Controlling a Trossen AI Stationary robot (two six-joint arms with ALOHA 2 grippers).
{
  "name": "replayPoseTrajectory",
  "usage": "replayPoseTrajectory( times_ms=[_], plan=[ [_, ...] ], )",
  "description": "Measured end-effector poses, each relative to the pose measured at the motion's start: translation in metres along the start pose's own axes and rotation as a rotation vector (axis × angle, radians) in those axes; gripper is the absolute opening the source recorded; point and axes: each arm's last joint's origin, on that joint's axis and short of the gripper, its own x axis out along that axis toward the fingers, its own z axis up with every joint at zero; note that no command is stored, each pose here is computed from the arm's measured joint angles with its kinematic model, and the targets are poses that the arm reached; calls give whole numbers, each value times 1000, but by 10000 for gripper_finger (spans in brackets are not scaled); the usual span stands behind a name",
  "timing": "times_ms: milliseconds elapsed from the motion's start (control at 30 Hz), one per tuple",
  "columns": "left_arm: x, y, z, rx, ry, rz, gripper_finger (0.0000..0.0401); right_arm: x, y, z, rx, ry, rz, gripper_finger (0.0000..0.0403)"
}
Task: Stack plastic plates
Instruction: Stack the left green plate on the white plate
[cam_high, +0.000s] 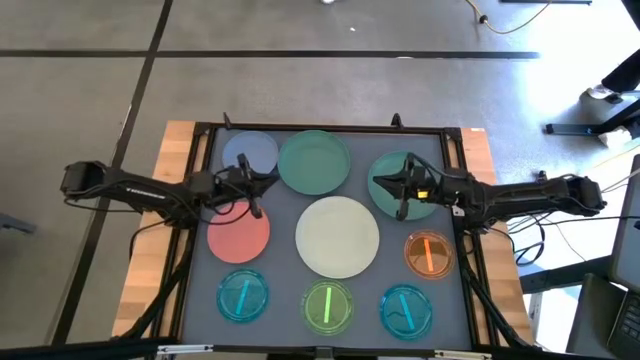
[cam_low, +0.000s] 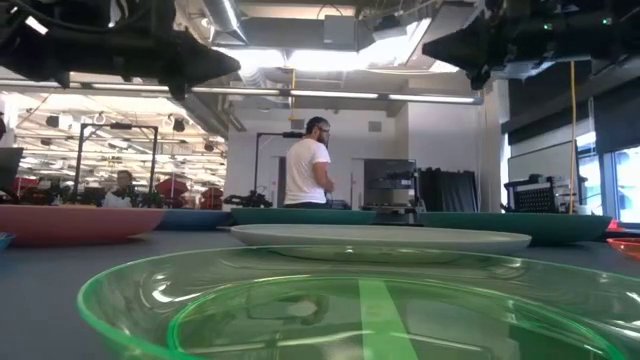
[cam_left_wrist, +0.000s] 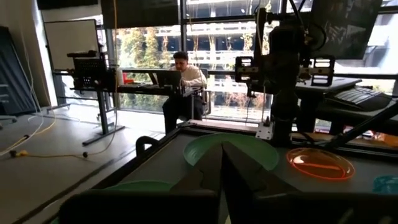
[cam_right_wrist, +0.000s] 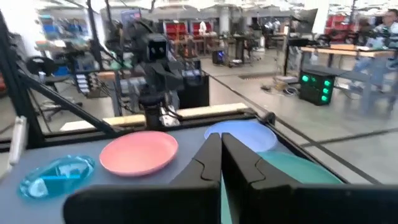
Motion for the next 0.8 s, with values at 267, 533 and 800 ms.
replayPoseTrajectory(
  times_ms=[267,533,800],
  plan=[
    [19,0,13,-31,-12,42,12,1,0,9,17,-86,-24,3],
    [62,-12,19,84,238,33,102,1,-3,10,-88,-86,-125,91],
    [107,-21,28,177,543,38,187,2,-3,25,-191,-38,-153,216]
  ],
)
